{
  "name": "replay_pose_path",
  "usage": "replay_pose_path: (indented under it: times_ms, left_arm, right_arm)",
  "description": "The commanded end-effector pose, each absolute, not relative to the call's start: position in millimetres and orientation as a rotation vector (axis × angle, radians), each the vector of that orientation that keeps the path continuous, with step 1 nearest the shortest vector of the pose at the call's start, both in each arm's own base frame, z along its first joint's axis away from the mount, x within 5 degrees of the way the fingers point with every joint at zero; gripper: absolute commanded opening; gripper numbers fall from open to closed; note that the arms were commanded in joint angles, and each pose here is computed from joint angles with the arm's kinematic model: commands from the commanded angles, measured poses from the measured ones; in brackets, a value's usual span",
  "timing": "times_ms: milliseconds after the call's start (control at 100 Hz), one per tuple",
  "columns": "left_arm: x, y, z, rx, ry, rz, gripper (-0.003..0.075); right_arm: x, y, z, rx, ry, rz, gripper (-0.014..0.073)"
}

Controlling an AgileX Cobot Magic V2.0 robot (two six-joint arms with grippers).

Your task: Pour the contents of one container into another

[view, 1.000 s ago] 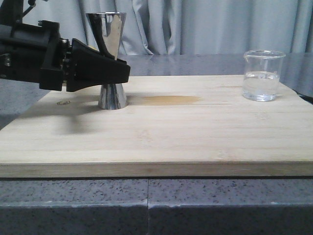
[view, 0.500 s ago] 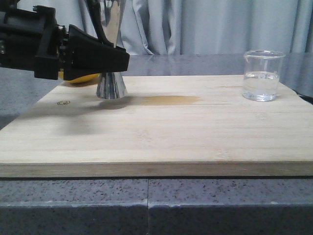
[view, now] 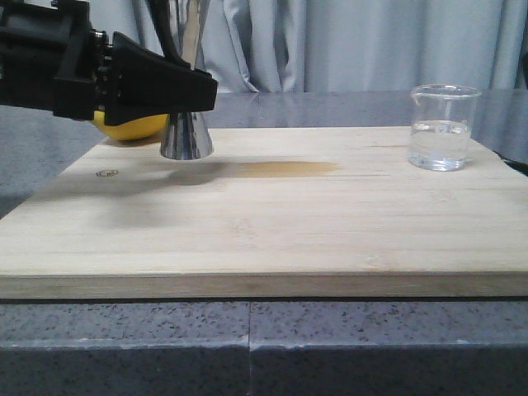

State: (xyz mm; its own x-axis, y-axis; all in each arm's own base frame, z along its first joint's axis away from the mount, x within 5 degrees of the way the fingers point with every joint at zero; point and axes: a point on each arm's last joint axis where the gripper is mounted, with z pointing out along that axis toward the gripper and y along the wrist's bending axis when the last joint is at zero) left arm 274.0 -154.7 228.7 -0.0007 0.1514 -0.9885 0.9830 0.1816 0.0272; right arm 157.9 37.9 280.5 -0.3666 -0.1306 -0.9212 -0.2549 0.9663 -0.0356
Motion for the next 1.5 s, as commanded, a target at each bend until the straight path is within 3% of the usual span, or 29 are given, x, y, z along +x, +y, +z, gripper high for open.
replay_pose_path:
  times_ms: [0, 680, 1490]
  left_arm:
    - [268, -158, 262, 1.115, 1.229, -1.065, -0.0019]
    - [268, -158, 262, 1.115, 1.229, -1.065, -0.0019]
    - [268, -158, 262, 1.115, 1.229, -1.065, -0.0019]
  right_arm:
    - [160, 43, 289, -0.288, 1.805, 0.146, 0.0606]
    - [153, 45, 257, -0.266, 1.591, 0.164, 0.0606]
    - [205, 67, 218, -0.283, 1.487, 0.16, 0.0604]
